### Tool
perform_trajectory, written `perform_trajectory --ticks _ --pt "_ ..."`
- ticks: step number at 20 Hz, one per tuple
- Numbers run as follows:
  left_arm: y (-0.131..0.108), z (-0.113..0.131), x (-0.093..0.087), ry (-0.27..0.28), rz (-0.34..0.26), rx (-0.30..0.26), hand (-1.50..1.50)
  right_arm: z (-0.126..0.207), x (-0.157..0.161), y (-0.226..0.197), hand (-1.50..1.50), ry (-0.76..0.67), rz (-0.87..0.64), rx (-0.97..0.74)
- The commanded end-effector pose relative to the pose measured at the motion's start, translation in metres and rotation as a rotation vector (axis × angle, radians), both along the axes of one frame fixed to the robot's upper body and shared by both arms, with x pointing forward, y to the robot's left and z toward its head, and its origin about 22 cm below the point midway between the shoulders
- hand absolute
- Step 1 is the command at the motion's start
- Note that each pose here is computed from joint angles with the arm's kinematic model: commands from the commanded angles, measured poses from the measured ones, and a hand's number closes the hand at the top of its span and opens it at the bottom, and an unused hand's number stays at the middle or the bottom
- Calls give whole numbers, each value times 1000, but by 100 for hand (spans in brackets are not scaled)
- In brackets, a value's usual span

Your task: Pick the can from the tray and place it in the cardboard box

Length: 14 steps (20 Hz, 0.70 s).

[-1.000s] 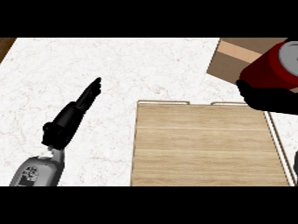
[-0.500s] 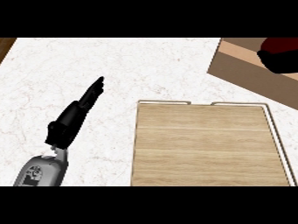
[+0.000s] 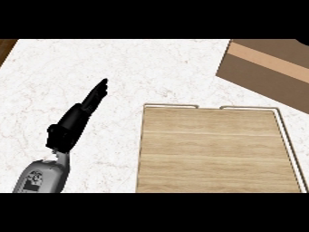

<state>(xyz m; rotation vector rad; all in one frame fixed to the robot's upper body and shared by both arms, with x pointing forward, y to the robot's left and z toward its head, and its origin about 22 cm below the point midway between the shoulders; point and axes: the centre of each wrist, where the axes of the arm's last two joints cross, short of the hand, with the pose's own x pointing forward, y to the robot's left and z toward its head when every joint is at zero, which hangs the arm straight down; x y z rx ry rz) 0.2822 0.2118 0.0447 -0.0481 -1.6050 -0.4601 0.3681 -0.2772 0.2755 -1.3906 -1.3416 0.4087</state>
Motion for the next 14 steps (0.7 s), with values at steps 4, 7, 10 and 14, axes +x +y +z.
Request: perform_trajectory --ticks 4,7,10,14 --pt "-8 -12 5 -10 4 9 0 -33 34 -29 150 59 -33 -75" --pt "18 -12 3 -1 12 -14 0 -51 44 -33 150 84 -33 -65" --pt "-12 -10 6 -1 -12 0 0 -95 56 -51 150 115 -58 -69" --pt "-8 8 9 1 -18 6 0 -106 64 -67 150 164 -84 47"
